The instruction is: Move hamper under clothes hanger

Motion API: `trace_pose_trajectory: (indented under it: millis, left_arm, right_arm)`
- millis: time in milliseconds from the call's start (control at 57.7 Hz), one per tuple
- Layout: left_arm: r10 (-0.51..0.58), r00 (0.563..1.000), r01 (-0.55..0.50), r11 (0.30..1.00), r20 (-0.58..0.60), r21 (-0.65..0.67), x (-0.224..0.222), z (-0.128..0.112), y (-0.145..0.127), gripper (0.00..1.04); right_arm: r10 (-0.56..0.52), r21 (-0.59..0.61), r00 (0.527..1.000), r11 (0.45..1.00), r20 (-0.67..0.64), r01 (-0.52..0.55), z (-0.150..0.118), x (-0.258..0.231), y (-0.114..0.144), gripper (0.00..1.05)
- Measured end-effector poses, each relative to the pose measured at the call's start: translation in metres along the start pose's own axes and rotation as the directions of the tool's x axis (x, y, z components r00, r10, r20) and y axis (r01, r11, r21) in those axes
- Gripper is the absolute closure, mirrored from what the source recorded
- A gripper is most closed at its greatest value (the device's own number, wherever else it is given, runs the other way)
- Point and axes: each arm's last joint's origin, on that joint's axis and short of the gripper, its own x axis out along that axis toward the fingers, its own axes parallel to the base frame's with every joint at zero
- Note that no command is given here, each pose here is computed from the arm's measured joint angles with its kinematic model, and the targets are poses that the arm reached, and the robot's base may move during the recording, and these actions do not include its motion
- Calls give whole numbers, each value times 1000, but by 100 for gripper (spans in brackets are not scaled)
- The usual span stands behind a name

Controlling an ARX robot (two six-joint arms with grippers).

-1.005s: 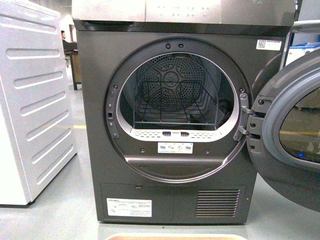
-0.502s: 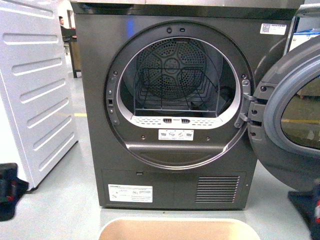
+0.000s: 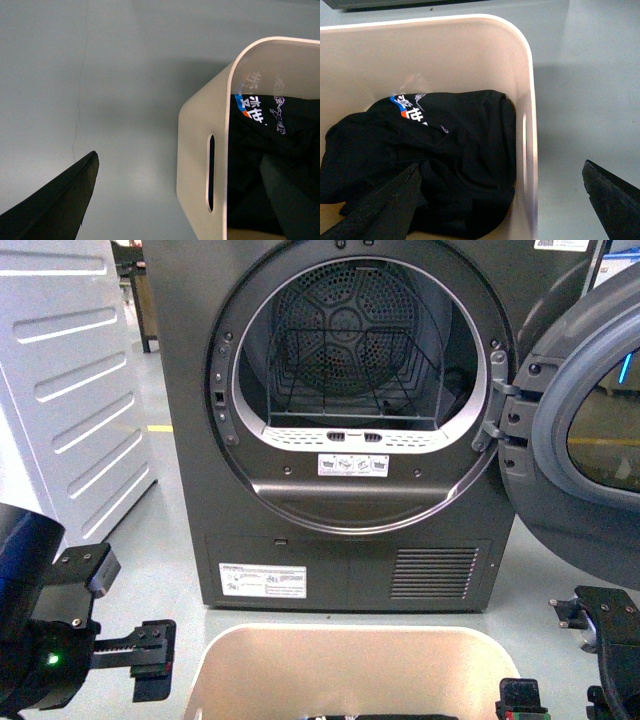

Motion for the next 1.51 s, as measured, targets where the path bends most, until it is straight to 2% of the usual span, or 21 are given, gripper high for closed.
trace_pose_trajectory:
  millis: [260, 745, 1282, 1507]
  left_arm:
    - [-31, 997, 31, 999, -74, 10, 35, -7, 3, 7]
    - [-98, 992, 102, 993, -78, 52, 69, 17, -11, 7]
    - [-60, 986, 81, 988, -157, 129, 107, 4, -33, 7]
    - [-36, 983, 61, 989, -177, 138, 114, -4, -33, 7]
  right_arm:
    - [-22, 11, 999, 1000, -39, 22, -12, 21, -4, 8]
    - [-34, 26, 997, 999, -63, 36, -16, 39, -12, 8]
    - [-38, 15, 994, 999, -98, 40, -29, 53, -10, 8]
    - [-54, -10, 991, 999, -123, 53, -35, 61, -7, 9]
